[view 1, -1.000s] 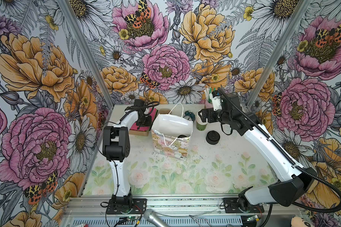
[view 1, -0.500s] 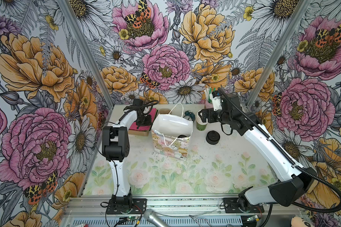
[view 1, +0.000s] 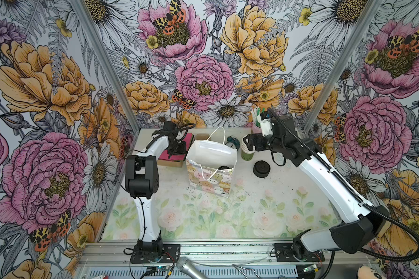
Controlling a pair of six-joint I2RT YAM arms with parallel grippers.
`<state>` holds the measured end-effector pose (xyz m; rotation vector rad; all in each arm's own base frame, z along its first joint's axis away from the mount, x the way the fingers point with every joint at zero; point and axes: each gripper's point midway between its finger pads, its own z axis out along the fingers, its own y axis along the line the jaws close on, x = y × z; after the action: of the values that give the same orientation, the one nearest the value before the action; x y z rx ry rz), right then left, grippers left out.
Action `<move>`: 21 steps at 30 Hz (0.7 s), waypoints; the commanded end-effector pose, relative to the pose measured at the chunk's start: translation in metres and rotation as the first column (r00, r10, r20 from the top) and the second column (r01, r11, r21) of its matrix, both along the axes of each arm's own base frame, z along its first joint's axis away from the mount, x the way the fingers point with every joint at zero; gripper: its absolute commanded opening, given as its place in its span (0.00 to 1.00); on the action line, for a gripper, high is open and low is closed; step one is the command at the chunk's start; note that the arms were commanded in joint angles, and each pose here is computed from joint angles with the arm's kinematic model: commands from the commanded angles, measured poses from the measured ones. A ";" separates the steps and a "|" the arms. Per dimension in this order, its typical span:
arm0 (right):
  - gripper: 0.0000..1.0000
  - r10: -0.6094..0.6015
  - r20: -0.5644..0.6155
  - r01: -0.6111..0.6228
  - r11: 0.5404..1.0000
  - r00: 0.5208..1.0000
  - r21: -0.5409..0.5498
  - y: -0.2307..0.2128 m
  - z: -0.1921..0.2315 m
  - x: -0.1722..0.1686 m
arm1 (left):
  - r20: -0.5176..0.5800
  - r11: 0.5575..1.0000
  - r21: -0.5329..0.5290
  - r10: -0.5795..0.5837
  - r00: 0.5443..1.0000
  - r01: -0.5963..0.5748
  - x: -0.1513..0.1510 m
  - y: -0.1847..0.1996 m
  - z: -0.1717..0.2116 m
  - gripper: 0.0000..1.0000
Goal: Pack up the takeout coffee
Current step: 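Lower the left gripper and pinch the top pink tissue sheet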
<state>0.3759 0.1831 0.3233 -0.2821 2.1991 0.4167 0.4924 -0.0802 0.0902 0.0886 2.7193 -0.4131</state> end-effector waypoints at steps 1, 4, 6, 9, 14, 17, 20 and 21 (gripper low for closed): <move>0.95 -0.006 0.008 0.005 1.000 1.000 0.016 -0.001 0.002 0.004 | 0.012 0.999 0.034 0.010 1.000 -0.010 0.005 0.005 0.001 0.23; 0.95 -0.003 0.008 0.003 1.000 1.000 0.017 0.000 0.002 0.005 | 0.010 0.999 0.048 0.009 1.000 -0.010 0.005 0.005 0.000 0.23; 0.95 -0.003 0.008 0.003 1.000 1.000 0.017 0.000 0.002 0.004 | 0.010 0.999 0.050 0.009 1.000 -0.010 0.005 0.005 -0.001 0.22; 0.95 -0.002 0.008 0.002 1.000 1.000 0.018 0.000 0.002 0.004 | 0.006 0.999 0.050 0.007 1.000 -0.008 0.005 0.004 -0.003 0.18; 0.95 -0.004 0.006 0.004 1.000 1.000 0.017 -0.001 0.001 0.005 | 0.002 0.999 0.041 0.004 1.000 -0.004 0.005 0.002 -0.004 0.11; 0.95 -0.001 0.005 0.001 1.000 1.000 0.015 0.000 0.000 0.005 | 0.002 0.999 0.037 0.004 1.000 -0.004 0.006 0.001 -0.004 0.07; 0.95 0.001 0.005 -0.001 1.000 1.000 0.015 0.001 0.000 0.005 | 0.002 0.999 0.034 0.004 1.000 -0.004 0.006 0.001 -0.003 0.00; 0.95 0.000 0.004 0.000 1.000 1.000 0.013 0.000 0.000 0.006 | 0.004 0.999 0.034 0.006 1.000 -0.006 0.006 0.001 -0.002 0.00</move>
<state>0.3772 0.1816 0.3224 -0.2782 2.2018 0.4167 0.4930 -0.0766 0.0887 0.0841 2.7239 -0.3732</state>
